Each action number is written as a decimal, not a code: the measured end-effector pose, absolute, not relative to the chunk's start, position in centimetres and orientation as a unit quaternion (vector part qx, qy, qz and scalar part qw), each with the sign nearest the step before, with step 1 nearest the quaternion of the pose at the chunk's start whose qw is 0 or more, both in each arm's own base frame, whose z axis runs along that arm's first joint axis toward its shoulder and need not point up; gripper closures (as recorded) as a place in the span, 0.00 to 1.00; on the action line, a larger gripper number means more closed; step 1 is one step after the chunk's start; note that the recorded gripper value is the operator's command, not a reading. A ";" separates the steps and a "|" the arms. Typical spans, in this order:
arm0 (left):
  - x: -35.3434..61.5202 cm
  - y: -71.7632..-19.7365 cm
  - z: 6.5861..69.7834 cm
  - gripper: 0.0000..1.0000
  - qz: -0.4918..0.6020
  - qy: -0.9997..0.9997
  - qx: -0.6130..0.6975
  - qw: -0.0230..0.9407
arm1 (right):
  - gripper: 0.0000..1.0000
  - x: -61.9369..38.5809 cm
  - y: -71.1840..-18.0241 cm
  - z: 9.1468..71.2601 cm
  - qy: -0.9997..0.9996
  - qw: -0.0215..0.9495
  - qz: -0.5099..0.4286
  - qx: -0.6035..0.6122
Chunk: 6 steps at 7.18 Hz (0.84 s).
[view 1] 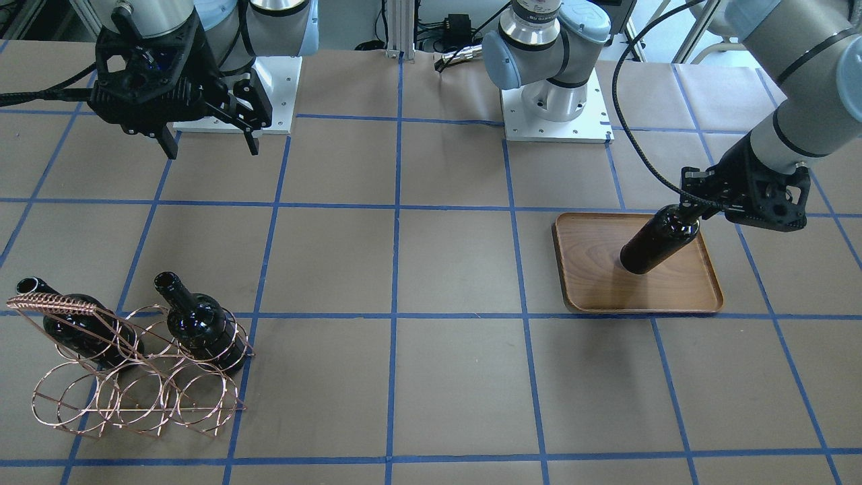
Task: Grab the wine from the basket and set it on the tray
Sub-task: 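Lower the bottle onto the tray lying down and open the left gripper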
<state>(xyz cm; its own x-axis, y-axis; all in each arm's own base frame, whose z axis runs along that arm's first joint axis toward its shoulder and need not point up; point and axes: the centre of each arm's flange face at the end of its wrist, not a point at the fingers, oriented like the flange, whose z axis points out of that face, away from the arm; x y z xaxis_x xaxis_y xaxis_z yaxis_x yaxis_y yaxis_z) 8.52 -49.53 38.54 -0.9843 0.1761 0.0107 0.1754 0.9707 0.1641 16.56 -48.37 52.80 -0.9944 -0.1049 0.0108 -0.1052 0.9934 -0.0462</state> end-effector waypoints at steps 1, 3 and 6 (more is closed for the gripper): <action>8.6 -49.6 38.3 0.81 0.084 0.992 0.091 0.002 | 0.00 16.6 -48.4 52.8 -0.998 0.004 0.023 0.053; 8.6 -49.6 38.1 0.22 0.086 0.992 0.091 0.000 | 0.00 16.6 -48.4 52.8 -0.998 0.004 0.023 0.053; 8.5 -49.5 38.9 0.00 0.083 0.992 0.090 0.005 | 0.00 16.6 -48.4 52.8 -0.998 0.004 0.023 0.053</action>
<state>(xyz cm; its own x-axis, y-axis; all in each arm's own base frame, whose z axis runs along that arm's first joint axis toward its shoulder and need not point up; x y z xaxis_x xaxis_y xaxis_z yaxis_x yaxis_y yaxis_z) 8.54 -49.50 38.94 -0.9837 0.1795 0.0050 0.1779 0.9702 0.1648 16.57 -48.36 52.80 -0.9944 -0.1049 0.0098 -0.1053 0.9934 -0.0463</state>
